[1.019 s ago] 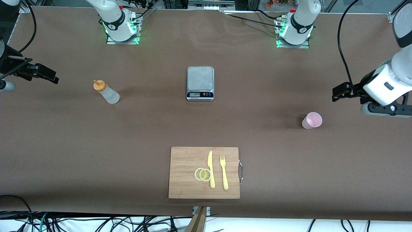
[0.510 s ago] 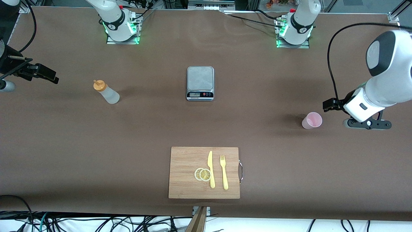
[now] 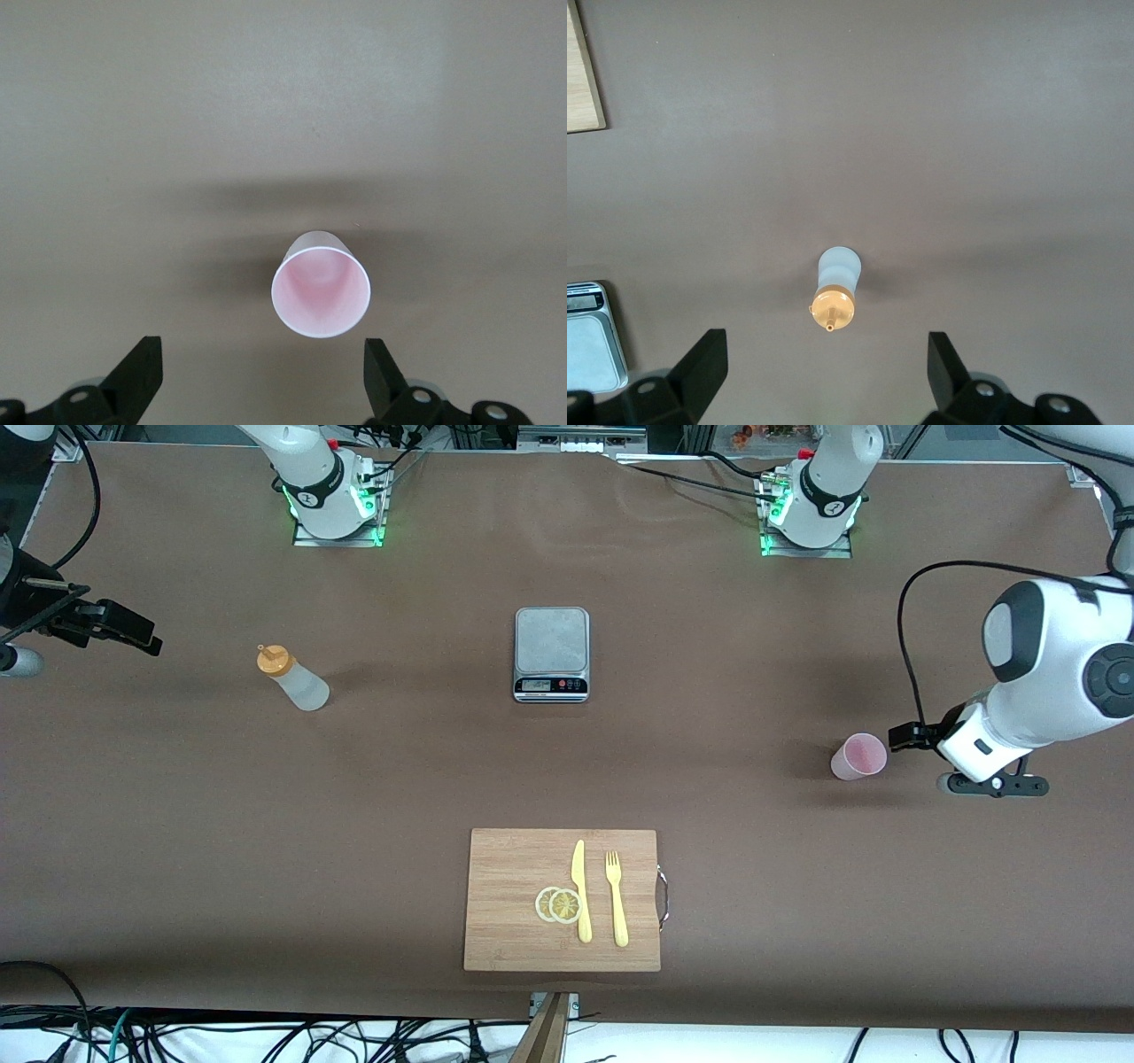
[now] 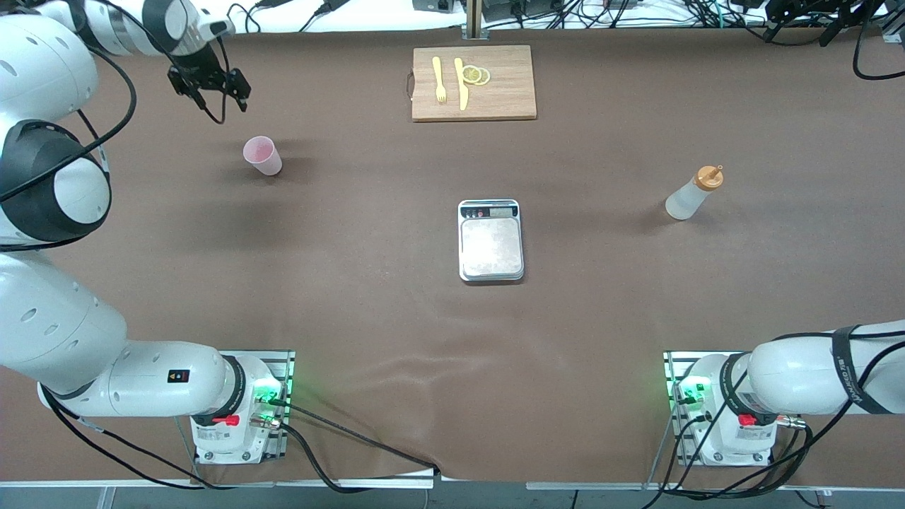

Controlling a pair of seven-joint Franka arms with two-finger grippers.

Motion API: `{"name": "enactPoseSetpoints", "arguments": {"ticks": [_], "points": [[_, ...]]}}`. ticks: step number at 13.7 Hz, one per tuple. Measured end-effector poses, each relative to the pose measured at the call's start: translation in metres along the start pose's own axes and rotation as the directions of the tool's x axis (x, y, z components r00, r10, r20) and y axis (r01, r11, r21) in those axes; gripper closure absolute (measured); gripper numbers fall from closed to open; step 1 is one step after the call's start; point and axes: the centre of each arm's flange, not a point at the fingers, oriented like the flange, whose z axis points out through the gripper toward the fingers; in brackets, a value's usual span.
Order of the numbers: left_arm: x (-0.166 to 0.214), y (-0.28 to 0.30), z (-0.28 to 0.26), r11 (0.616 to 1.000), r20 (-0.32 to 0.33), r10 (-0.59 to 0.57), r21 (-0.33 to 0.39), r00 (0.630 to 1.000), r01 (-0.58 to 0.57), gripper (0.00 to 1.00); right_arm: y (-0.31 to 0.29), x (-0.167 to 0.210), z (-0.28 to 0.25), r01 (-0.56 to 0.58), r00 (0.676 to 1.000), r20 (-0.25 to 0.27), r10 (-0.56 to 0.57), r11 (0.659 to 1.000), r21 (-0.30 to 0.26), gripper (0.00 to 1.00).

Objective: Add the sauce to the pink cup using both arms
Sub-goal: 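Lower the left gripper to the pink cup and grasp its rim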

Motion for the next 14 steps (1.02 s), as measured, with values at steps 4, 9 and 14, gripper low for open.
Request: {"name": "enactPoseSetpoints", "arguments": {"ticks": [4, 9, 14], "points": [[-0.014, -0.01, 0.052, 0.999, -0.028, 0.038, -0.011, 0.999, -0.038, 0.0, 0.0, 0.0, 0.0, 0.0, 1.0, 0.0, 0.0, 1.0, 0.0, 0.0], [-0.026, -0.011, 0.095, 0.998, -0.038, 0.044, -0.038, 0.998, -0.046, 0.0, 0.0, 0.0, 0.0, 0.0, 1.0, 0.0, 0.0, 1.0, 0.0, 0.0], [-0.033, -0.009, 0.106, 0.998, -0.041, 0.044, -0.04, 0.998, -0.045, 0.09, 0.0, 0.0, 0.0, 0.0, 1.0, 0.001, 0.0, 1.0, 0.0, 0.0]]}}
